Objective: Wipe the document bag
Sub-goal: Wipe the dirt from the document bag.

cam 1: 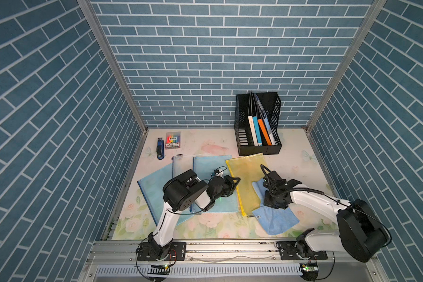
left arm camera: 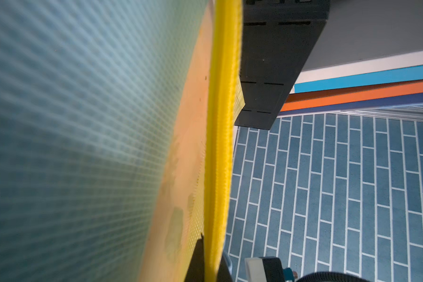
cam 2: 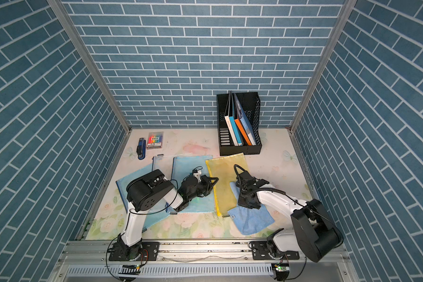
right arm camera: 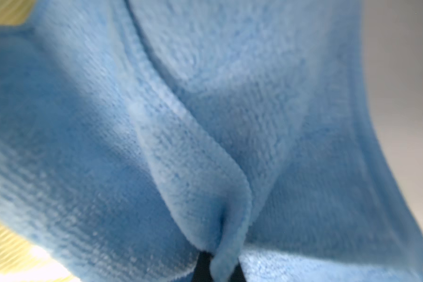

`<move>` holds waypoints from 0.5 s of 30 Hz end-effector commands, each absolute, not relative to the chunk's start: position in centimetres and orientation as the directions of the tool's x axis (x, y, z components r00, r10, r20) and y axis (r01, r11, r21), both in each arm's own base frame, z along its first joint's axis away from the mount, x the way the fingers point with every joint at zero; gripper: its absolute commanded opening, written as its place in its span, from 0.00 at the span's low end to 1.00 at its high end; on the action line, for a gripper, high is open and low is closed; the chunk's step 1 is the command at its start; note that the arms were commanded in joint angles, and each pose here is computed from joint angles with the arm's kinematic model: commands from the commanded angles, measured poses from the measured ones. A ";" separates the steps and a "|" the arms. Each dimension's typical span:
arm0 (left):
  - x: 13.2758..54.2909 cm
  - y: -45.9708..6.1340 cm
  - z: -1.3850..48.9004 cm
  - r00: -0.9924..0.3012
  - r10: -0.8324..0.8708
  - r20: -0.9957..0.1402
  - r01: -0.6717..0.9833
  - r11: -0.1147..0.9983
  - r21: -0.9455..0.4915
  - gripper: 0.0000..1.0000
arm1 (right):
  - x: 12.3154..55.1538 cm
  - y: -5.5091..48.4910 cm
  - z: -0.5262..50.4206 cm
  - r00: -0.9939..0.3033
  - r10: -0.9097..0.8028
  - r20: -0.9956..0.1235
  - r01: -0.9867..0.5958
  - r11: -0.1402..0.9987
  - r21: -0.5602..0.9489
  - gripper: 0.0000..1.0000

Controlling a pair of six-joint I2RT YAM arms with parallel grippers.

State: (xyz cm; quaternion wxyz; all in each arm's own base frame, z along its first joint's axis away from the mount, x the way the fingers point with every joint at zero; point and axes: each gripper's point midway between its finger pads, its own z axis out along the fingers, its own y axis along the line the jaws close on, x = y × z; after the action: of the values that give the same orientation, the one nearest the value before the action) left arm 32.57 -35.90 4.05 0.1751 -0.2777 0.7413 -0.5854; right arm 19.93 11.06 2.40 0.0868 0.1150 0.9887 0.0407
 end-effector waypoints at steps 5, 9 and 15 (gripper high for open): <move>32.4 -35.5 4.5 -0.792 -0.608 0.060 -0.193 0.156 -0.969 0.00 | 19.7 5.1 2.4 -0.904 0.393 -0.165 0.397 0.918 0.012 0.00; 32.4 -35.8 4.9 -0.801 -0.596 0.044 -0.178 0.167 -0.970 0.00 | 21.5 4.8 2.1 -0.880 0.449 -0.158 0.442 0.894 0.078 0.00; 32.7 -36.4 6.6 -0.829 -0.557 -0.051 -0.113 0.257 -0.960 0.00 | 24.3 2.3 3.6 -0.878 0.445 -0.176 0.440 0.895 0.068 0.00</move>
State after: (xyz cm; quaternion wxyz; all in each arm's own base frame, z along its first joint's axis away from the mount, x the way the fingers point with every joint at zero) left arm 32.39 -35.88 4.79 0.1803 -0.2544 0.7588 -0.5718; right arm 22.50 3.22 2.11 0.0756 0.2456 0.9663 0.0142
